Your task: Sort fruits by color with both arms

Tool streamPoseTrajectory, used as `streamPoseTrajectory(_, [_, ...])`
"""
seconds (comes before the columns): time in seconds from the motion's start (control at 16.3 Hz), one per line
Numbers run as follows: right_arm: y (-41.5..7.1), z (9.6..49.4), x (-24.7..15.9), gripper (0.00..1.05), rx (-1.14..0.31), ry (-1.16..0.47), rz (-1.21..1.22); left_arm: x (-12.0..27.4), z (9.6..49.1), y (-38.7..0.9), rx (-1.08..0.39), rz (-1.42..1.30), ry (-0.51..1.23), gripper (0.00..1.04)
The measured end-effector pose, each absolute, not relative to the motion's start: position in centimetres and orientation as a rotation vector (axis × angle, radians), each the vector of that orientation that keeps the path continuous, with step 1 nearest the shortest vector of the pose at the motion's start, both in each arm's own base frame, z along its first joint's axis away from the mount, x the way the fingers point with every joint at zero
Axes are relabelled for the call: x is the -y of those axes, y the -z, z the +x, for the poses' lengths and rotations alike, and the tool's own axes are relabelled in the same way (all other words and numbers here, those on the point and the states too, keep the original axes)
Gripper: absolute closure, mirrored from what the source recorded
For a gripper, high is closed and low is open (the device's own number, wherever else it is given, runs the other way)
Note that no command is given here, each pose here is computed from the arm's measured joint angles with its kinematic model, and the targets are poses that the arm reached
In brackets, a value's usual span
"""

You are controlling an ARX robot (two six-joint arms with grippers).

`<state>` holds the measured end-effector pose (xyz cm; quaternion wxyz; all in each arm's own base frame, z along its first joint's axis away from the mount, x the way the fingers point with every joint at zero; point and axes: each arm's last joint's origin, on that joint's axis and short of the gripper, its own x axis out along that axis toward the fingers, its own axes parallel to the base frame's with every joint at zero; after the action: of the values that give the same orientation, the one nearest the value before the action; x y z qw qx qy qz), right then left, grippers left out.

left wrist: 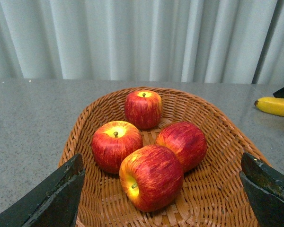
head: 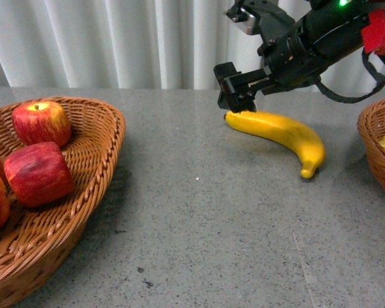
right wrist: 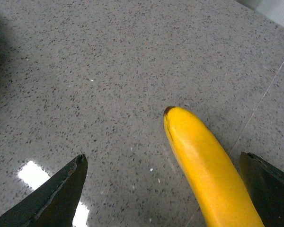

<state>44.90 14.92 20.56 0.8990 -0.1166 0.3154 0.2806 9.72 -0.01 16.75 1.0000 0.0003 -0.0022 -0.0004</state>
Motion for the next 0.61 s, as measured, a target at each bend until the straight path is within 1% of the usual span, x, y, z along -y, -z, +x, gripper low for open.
streamPoseTrajectory(0.25, [-18.8,47.1,-15.3,0.06,-0.708,-0.548,-0.294,0.0,9.7,-16.8,0.004,0.001,0.000,0.07])
streamPoseTrajectory(0.61, [-17.2,48.9,-14.1,0.06,-0.756,-0.495,-0.330,0.0,9.7,-16.8,0.004,0.001,0.001,0.07])
